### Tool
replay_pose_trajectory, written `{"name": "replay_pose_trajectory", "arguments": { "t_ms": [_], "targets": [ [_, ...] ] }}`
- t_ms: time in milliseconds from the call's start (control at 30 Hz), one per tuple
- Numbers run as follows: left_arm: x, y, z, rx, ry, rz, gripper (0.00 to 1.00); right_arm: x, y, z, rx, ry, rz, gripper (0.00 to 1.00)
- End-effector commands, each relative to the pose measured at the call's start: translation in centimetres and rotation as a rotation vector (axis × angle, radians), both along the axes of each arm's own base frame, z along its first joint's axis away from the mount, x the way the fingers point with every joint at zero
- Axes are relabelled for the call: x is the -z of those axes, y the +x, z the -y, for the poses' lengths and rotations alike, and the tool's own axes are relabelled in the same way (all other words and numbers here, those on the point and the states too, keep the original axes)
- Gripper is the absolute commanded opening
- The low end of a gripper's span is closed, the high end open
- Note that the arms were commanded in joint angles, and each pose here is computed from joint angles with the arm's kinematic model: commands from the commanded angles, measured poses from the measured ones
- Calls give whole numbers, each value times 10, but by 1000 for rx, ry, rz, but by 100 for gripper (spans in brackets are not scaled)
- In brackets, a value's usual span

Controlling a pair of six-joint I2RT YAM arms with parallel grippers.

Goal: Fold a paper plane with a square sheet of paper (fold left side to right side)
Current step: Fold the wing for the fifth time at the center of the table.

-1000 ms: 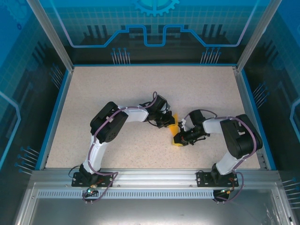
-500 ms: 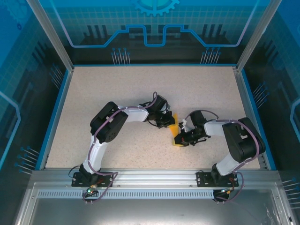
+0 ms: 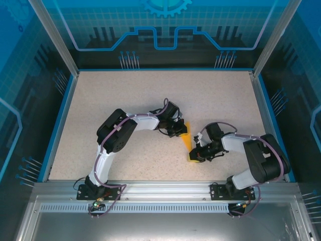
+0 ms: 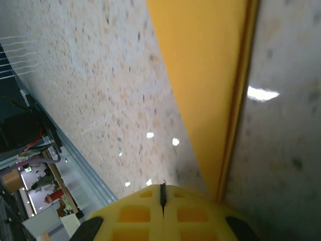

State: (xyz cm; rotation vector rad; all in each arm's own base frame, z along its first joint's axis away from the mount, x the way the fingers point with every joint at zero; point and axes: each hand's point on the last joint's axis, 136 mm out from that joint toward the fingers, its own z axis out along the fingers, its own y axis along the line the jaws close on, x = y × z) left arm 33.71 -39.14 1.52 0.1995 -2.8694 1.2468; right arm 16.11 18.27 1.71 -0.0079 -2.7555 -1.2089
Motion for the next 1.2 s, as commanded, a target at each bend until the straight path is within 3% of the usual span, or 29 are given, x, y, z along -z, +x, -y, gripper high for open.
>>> {"name": "replay_pose_trajectory", "arguments": {
  "t_ms": [0, 133, 367, 833, 1167],
  "targets": [
    [57, -14, -38, -53, 195, -108, 1, -31, -4, -3, -15, 18, -4, 5],
    [55, -14, -37, -52, 192, -104, 1, -50, 22, 0, 21, 21, 78, 6],
    [55, -14, -37, -52, 189, -101, 1, -23, 45, 2, 60, -30, 48, 4],
    [54, -13, -35, -51, 186, -101, 1, 29, -5, 25, 73, -159, -129, 3],
    [36, -6, -27, -38, 141, -64, 4, 1, -20, 30, 115, -141, -61, 3]
  ]
}}
